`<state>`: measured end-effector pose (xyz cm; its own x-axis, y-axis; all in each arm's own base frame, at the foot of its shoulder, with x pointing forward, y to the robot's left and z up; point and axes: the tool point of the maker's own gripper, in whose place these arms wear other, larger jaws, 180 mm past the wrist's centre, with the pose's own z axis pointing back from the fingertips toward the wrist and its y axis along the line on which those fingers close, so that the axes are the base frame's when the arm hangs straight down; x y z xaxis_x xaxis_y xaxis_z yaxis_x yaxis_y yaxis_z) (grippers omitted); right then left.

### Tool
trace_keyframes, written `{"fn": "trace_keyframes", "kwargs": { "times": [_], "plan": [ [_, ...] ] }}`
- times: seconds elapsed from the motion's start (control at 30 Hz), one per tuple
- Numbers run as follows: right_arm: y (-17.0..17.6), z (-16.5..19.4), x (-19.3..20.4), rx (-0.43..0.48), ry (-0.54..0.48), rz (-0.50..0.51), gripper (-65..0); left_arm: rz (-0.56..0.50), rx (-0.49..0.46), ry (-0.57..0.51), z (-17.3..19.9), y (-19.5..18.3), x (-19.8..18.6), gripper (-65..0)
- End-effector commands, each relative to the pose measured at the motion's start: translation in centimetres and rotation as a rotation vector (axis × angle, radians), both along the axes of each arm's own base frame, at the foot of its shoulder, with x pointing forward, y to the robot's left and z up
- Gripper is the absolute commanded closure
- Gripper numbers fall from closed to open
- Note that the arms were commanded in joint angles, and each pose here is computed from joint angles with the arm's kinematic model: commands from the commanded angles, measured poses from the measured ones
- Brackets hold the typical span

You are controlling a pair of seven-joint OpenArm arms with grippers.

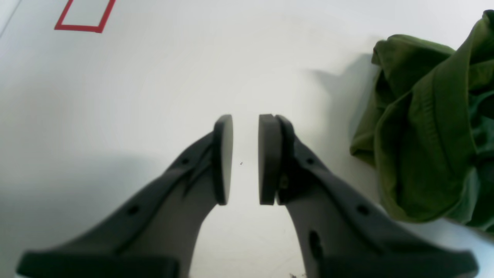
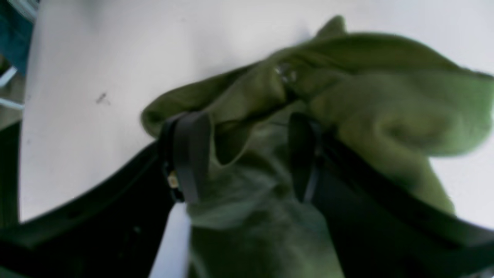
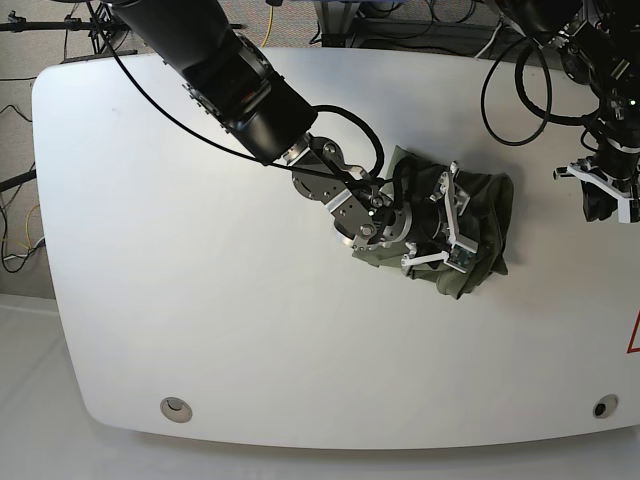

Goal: Fold the T-shirt properly
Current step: 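Grasp the olive bundle edge with the right gripper and tuck it under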

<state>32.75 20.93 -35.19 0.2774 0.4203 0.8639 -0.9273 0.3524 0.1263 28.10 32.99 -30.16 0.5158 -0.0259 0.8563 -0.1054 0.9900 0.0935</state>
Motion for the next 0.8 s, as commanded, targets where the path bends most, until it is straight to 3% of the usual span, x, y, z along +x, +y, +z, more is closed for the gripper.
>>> {"fn": "trace_keyframes", "kwargs": {
  "times": [0.0, 0.2, 0.47, 0.77],
  "plan": [
    [1.2, 3.1, 1.3, 0.091, -0.055, -0.005, -31.5, -0.005, 0.02, -0.049, 1.4, 0.3, 0.4, -10.4],
    [1.4, 3.8, 1.4, 0.126, -0.065, -0.008, -31.5, -0.005, 0.021, -0.047, 1.4, 0.3, 0.3, -10.4],
    [2.8, 6.1, 0.7, 0.276, 0.0, -0.006, -31.5, -0.005, 0.021, -0.047, 1.4, 0.3, 0.3, -10.4],
    [3.0, 7.1, 0.5, 0.372, 0.069, -0.031, -31.5, -0.007, 0.021, -0.048, 1.4, 0.2, 0.4, -10.4]
  ]
}}
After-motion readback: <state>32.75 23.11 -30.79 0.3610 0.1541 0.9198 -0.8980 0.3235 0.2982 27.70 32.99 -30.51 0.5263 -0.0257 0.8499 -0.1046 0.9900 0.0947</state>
